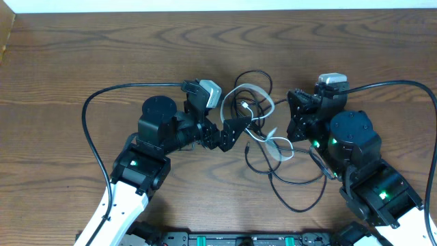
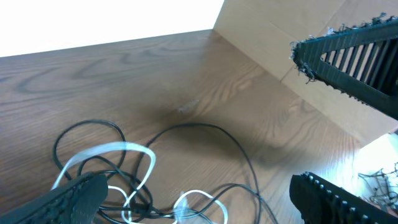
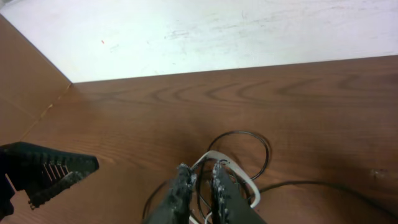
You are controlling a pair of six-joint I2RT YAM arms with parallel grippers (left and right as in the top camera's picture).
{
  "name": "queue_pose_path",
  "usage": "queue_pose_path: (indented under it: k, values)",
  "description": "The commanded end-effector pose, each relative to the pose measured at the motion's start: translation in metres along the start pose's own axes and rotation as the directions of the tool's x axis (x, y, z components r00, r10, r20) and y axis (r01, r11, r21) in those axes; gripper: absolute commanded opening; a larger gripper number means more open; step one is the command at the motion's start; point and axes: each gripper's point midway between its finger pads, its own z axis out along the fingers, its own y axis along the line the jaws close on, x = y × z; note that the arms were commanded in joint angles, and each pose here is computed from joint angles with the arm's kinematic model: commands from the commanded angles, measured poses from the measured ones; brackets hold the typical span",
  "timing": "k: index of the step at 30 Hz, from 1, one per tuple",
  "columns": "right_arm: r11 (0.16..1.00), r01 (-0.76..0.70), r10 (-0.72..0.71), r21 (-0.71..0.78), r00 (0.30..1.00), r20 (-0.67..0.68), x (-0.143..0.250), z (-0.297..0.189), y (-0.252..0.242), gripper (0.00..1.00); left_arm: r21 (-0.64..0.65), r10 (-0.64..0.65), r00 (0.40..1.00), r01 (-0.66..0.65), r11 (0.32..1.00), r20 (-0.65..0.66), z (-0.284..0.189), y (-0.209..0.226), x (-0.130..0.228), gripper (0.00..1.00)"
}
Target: Untangle cables
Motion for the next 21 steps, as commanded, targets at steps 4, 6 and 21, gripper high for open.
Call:
queue_pose_path:
  k: [4,6,21]
  values:
    - [0.998,0.018,-0.017,0.057,1.000,-0.011,0.002,0.003,-0.011,0.31,-0.001,0.061,0.998,-0.061,0.998,0.017,-0.002,-0.002,-0.007,0.98]
    - [0.994,0.062,-0.059,0.087,0.998,-0.036,0.009,0.009,-0.016,0.36,-0.037,0.059,0.998,-0.058,0.998,0.022,-0.002,0.004,-0.008,0.98]
    - [0.920,0.377,-0.383,-0.108,0.805,-0.453,0.139,0.105,-0.020,0.75,-0.183,-0.058,0.997,0.065,0.981,0.040,-0.005,0.030,-0.007,0.98]
